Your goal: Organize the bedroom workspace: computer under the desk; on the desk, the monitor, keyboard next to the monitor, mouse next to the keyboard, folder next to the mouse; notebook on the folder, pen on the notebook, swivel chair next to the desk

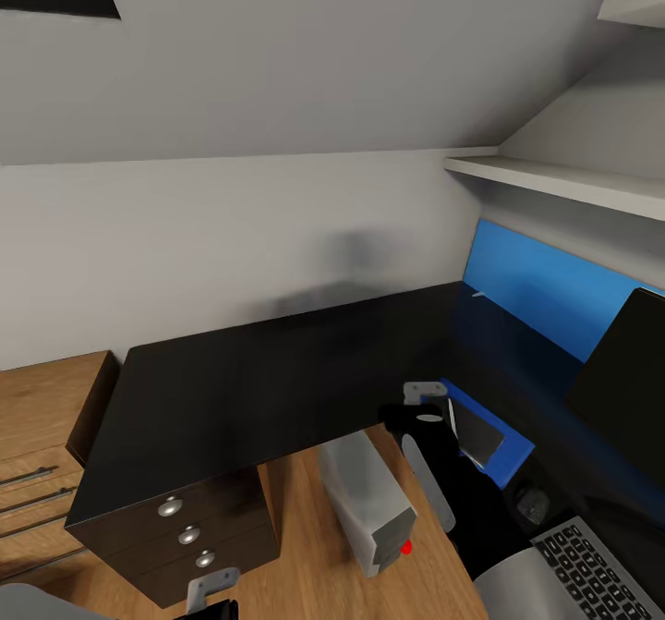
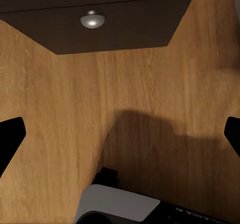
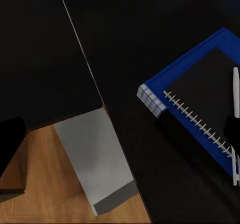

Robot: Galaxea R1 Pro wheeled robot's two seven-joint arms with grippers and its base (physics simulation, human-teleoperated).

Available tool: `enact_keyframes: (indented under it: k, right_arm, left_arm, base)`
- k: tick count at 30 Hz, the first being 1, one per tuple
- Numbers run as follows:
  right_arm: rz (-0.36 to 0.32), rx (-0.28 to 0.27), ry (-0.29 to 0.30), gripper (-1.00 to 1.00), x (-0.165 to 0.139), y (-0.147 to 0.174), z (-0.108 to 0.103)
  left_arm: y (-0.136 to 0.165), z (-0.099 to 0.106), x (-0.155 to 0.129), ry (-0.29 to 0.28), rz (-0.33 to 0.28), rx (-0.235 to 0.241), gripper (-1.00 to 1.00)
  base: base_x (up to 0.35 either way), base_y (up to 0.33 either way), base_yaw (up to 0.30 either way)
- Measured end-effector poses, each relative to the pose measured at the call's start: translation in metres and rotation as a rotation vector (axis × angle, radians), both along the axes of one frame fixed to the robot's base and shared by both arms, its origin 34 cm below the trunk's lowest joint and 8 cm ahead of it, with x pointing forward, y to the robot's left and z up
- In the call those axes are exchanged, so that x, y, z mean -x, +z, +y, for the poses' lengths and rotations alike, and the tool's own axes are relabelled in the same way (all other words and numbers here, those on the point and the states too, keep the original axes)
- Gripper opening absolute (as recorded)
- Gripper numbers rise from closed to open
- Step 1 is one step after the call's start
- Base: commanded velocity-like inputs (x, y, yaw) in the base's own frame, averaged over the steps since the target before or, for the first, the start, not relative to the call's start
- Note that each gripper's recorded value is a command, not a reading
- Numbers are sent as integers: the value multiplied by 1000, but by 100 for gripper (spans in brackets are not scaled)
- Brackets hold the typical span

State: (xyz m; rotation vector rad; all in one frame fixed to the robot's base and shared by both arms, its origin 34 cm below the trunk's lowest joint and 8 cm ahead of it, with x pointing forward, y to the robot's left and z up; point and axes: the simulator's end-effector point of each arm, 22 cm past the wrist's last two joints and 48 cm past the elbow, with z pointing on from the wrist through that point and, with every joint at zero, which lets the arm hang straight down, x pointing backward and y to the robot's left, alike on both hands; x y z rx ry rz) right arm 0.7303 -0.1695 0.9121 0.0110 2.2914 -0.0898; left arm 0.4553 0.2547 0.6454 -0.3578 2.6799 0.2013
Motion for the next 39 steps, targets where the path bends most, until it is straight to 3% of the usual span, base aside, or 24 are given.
enact_keyframes:
  k: [9,29,39]
  right_arm:
    - [-12,-15,7,100,-1,7,11]
    - [-26,-13,7,100,-1,14,12]
    - [-29,-13,7,100,-2,15,12]
  left_arm:
    - [0,2,1,-12,-1,-3,100]
    - [5,9,-6,-13,-21,-21,100]
    - [5,12,-9,-10,-26,-28,100]
  base:
    - [-119,0,120]
    - [-327,0,233]
    - [-337,0,39]
